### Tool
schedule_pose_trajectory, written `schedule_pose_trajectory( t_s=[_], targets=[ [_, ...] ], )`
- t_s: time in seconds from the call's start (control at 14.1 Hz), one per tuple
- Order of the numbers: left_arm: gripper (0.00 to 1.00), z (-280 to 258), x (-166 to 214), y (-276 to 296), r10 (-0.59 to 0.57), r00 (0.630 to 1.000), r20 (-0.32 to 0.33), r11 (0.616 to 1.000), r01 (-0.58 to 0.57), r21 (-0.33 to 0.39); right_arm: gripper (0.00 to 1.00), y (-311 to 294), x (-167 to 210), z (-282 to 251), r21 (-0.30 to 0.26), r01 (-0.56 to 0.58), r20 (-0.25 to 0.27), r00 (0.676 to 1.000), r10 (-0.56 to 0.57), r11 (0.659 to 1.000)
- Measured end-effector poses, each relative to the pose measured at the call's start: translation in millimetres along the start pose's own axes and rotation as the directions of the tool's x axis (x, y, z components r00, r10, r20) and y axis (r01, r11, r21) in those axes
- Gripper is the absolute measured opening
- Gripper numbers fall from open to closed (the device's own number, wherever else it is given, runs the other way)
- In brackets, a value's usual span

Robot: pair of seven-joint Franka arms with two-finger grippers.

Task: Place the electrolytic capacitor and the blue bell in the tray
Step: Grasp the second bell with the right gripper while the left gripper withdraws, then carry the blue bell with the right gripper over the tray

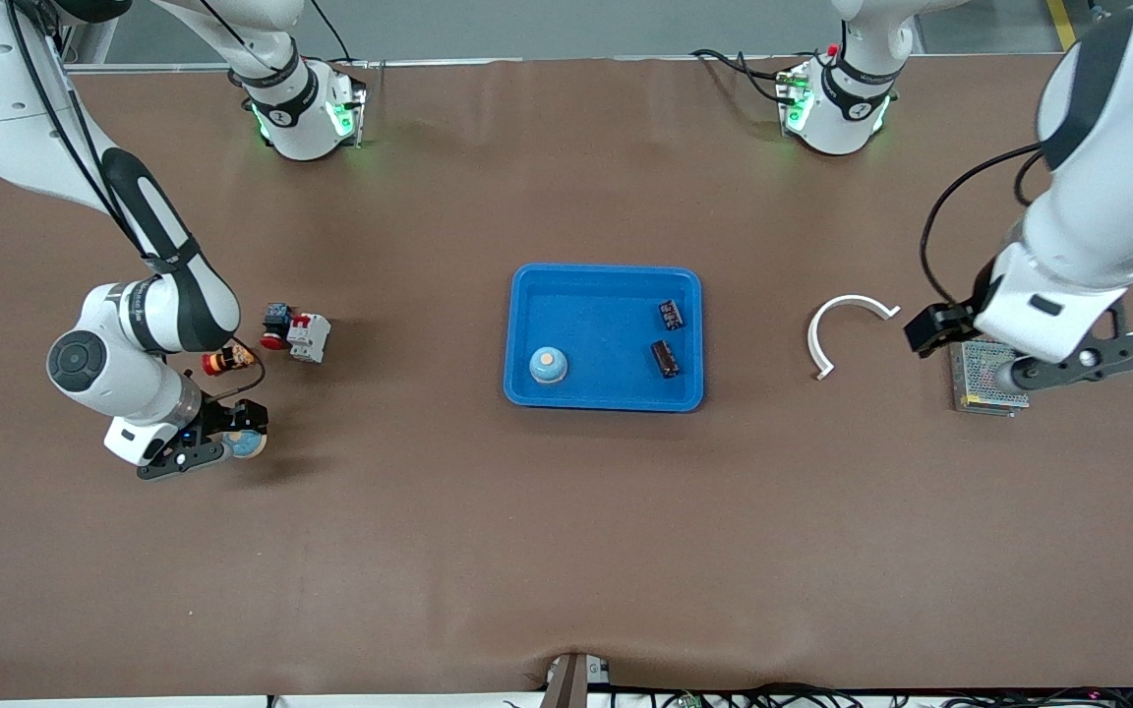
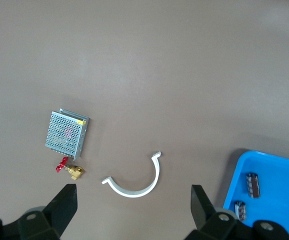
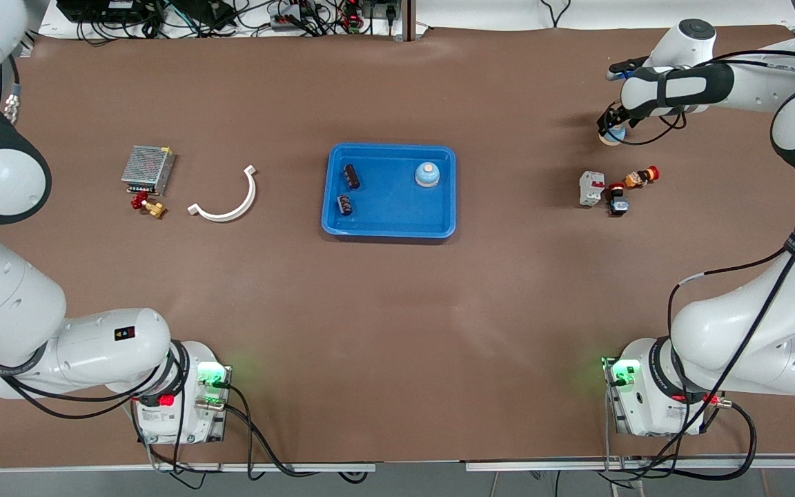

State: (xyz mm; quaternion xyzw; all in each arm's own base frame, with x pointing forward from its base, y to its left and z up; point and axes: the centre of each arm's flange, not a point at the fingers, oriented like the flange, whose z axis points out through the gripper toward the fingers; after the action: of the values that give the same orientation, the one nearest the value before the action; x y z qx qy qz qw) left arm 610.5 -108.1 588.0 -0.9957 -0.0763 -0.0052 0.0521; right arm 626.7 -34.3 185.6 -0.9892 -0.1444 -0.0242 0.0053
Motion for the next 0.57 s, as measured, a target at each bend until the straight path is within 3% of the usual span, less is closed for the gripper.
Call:
schedule_pose_trajectory(
  t_s=[0.21, 0.5, 0.57],
  targets=[
    [1.00, -21.6, -4.2, -47.6, 0.066, 0.998, 0.009, 0.997, -0.066, -0.040, 1.00, -0.1, -1.3, 7.5, 0.002, 0.002, 0.000, 1.000, -0.002, 1.000],
    [1.00, -39.1, -17.8, -68.3, 0.121, 0.993, 0.012, 0.992, -0.120, -0.043, 1.00, 1.6, -2.5, 12.3, -0.004, 0.008, -0.003, 1.000, -0.008, 1.000],
    [1.00, -42.6, -22.3, -72.7, 0.123, 0.992, 0.013, 0.991, -0.122, -0.052, 0.93, 1.7, -2.6, 12.6, -0.004, 0.008, -0.002, 1.000, -0.008, 1.000]
  ],
)
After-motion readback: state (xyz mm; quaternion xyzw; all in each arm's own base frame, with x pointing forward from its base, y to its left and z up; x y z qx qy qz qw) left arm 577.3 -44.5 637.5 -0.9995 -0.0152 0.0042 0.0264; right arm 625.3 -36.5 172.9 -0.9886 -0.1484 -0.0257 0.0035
